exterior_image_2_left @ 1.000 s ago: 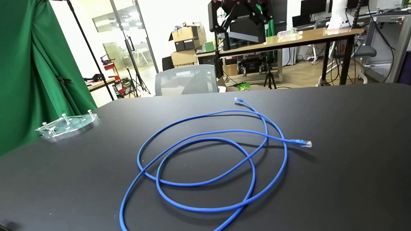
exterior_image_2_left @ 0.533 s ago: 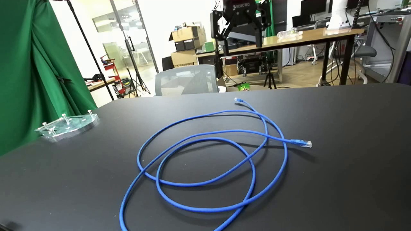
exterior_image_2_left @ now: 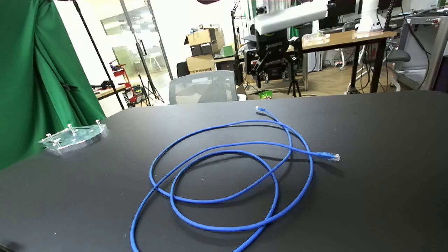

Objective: Move the cable forwards

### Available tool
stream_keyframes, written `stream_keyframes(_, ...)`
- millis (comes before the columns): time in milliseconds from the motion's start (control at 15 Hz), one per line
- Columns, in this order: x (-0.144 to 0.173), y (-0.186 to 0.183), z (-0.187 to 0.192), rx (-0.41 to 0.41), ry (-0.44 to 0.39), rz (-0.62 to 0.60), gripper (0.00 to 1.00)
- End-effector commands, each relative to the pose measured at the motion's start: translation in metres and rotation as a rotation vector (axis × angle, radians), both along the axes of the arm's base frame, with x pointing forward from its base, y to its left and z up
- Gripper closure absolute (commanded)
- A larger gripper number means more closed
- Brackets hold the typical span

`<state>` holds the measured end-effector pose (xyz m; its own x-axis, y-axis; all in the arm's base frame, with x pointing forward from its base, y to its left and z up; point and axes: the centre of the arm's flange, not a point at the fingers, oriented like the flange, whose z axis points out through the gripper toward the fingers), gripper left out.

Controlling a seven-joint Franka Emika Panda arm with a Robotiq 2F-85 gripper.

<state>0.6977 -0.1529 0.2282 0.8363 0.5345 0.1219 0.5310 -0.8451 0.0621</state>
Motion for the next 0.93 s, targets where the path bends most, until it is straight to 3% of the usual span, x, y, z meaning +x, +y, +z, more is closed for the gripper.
stream_keyframes(0,0.032,-0.001,-0.024,-0.015,0.022,-0.034,0.0)
stream_keyframes(600,0.044,0.007,-0.072,-0.01,0.118,-0.025,0.0)
stream_keyframes(667,0.045,0.008,-0.075,-0.007,0.124,-0.021,0.25)
stream_keyframes(733,0.045,0.009,-0.077,-0.006,0.132,-0.02,0.25)
stream_keyframes(867,0.047,0.012,-0.081,-0.006,0.142,-0.015,0.4)
